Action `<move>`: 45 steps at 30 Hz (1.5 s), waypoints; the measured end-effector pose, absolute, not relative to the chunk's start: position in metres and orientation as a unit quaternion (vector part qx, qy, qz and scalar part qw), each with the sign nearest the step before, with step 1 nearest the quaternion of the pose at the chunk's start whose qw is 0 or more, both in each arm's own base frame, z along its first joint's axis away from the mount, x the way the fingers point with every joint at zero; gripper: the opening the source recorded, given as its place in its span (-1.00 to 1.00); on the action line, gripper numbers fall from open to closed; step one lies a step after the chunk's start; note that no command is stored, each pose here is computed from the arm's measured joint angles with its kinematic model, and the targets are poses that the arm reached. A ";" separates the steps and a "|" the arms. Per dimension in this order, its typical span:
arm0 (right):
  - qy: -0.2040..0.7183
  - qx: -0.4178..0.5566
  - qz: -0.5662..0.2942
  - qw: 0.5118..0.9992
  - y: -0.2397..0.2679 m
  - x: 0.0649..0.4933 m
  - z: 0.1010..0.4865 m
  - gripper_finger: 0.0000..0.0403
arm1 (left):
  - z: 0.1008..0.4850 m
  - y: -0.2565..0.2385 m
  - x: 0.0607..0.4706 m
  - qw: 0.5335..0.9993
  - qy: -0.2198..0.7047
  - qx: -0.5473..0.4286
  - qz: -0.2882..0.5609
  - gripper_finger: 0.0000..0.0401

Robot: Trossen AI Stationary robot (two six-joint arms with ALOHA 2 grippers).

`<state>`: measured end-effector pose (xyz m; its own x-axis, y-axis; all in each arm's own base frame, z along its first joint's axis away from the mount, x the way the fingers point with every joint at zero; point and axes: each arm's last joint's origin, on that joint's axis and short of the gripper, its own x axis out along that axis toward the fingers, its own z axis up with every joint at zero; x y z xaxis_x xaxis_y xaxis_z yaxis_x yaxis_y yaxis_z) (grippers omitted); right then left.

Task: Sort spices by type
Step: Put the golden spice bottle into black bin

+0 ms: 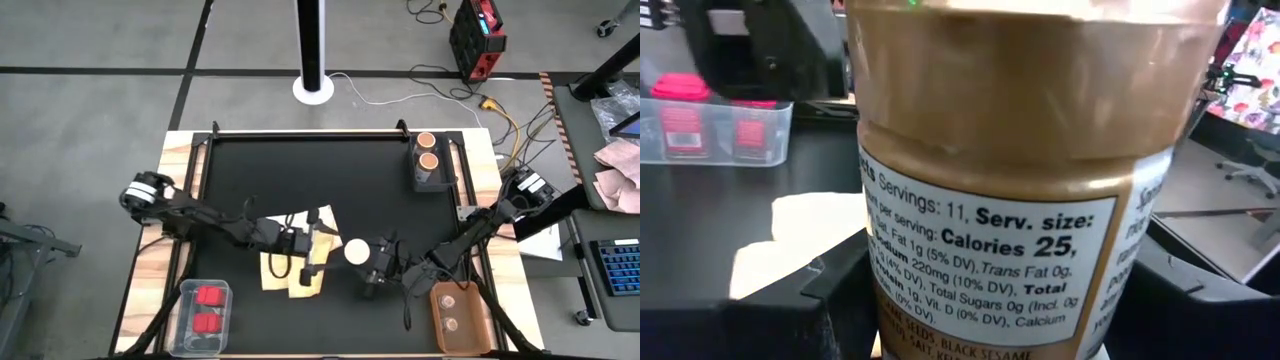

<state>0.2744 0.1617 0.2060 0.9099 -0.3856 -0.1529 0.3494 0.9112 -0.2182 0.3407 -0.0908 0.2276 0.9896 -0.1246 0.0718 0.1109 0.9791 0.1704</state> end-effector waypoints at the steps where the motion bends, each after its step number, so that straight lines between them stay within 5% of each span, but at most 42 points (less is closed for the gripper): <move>1: 0.097 -0.093 -0.189 0.973 0.162 0.274 0.206 0.35 | 0.226 -0.089 0.345 0.994 -0.045 0.082 -0.055 0.61; 12: 0.097 -0.090 -0.185 0.974 0.162 0.275 0.206 0.35 | 0.214 -0.092 0.387 0.991 -0.047 0.076 -0.097 0.59; 23: 0.096 -0.083 -0.180 0.976 0.162 0.275 0.206 0.35 | 0.214 -0.091 0.389 0.992 -0.051 0.072 -0.095 0.31; 28: 0.096 -0.062 -0.177 0.977 0.163 0.275 0.205 0.77 | 0.212 -0.091 0.388 0.992 -0.025 0.078 -0.093 0.31; 32: 0.098 -0.049 -0.184 0.977 0.166 0.270 0.206 0.92 | 0.220 -0.093 0.379 0.993 0.007 0.108 -0.052 0.31; 45: 0.078 -0.062 -0.229 0.968 0.176 0.252 0.240 0.92 | 0.229 -0.095 0.354 0.966 0.144 0.189 0.103 0.31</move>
